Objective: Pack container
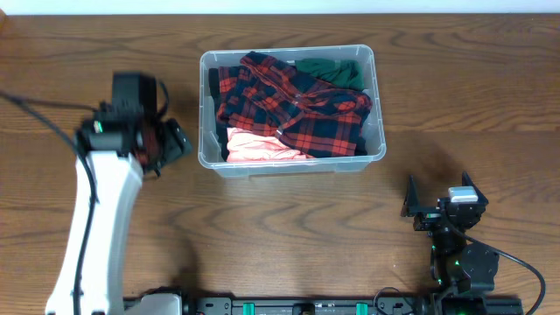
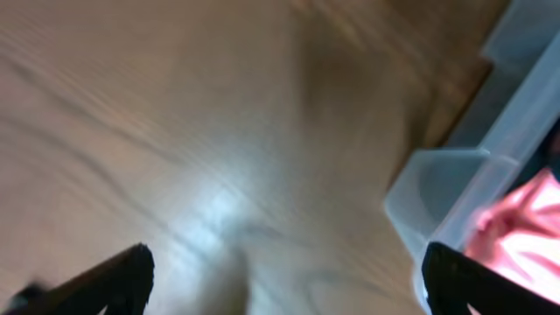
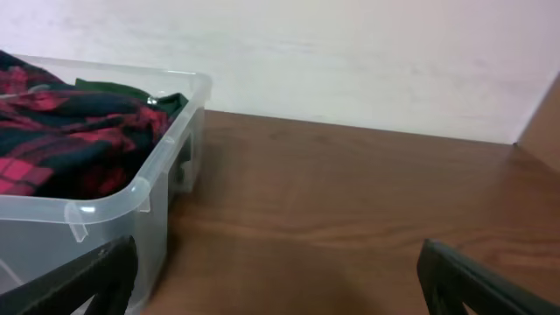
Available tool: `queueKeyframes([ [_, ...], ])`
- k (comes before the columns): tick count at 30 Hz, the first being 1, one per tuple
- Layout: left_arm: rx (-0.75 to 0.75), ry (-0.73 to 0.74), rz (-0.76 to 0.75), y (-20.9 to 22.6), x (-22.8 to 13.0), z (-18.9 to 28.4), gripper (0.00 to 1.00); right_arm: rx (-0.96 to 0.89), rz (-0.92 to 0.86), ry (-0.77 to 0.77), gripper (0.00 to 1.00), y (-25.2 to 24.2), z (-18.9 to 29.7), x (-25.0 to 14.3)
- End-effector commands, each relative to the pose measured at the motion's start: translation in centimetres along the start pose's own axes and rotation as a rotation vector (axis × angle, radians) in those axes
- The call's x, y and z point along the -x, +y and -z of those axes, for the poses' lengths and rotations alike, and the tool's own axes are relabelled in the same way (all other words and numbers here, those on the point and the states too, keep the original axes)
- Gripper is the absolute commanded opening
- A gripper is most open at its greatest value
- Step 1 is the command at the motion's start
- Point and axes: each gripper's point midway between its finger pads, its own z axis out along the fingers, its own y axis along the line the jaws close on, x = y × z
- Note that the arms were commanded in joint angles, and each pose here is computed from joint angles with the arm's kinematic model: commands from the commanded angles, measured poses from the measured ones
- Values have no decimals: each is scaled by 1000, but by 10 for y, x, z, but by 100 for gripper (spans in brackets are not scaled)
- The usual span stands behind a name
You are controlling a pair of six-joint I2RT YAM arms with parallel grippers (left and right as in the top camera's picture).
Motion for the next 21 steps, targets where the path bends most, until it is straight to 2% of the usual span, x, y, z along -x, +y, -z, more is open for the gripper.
queueKeyframes([
  [1, -21, -66, 19, 14, -22, -21, 98, 6, 13, -1, 99, 1, 0, -1],
  [7, -147, -271, 90, 19, -45, -57, 98, 6, 13, -2, 99, 1, 0, 0],
  [13, -262, -458, 127, 21, -53, -68, 98, 6, 13, -1, 99, 1, 0, -1],
  [21, -328, -567, 151, 27, -62, -66, 98, 6, 13, -1, 99, 1, 0, -1],
])
